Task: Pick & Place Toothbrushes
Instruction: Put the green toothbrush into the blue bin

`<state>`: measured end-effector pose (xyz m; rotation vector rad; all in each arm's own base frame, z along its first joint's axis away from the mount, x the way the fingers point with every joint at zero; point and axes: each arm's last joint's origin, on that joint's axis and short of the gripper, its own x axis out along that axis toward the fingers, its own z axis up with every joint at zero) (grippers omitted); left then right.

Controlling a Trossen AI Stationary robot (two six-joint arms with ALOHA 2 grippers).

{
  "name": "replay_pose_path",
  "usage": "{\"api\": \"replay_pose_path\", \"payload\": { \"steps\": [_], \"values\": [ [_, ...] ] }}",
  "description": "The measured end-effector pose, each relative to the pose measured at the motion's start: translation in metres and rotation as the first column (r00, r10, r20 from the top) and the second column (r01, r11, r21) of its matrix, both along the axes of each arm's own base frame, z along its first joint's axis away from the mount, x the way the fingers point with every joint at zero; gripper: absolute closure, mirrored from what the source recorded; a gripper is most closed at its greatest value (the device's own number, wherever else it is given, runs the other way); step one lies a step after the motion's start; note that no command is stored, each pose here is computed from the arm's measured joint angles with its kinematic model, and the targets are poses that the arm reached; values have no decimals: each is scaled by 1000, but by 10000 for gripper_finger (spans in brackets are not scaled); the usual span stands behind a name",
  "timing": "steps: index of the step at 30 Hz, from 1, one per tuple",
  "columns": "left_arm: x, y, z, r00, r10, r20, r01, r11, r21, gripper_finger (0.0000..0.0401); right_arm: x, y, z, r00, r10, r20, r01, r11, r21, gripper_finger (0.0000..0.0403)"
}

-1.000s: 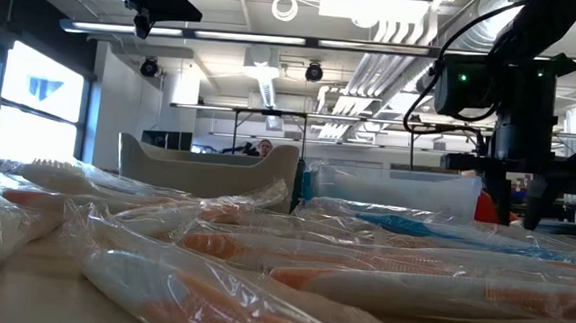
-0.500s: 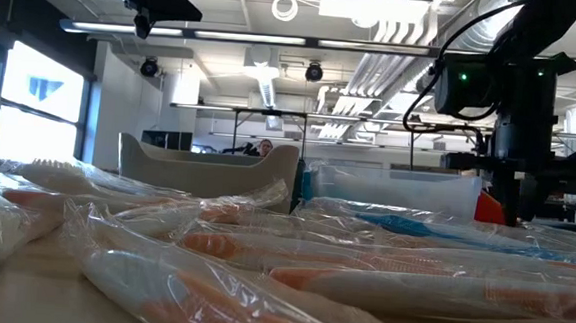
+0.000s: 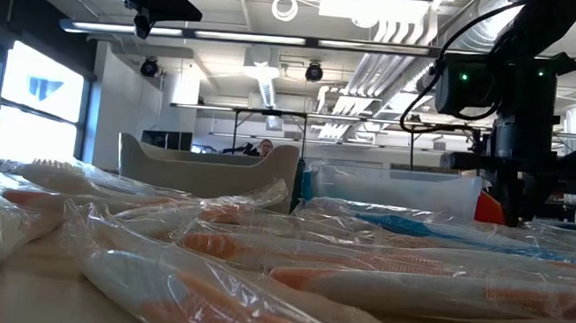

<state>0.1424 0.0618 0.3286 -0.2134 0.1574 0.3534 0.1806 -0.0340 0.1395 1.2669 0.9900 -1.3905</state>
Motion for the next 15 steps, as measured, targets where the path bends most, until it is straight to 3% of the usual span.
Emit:
{"api": "replay_pose_path", "payload": {
  "steps": [9, 15],
  "values": [
    [0, 0, 0, 1000, 4, -1, -4, 1000, 1, 401, -7, 1, 24, 989, 66, 134, -62, 997, -37, 394],
    [0, 0, 0, 1000, 3, 0, -3, 1000, 1, 401, -13, 3, 49, 936, 140, 322, -120, 989, -80, 394]
  ]
}}
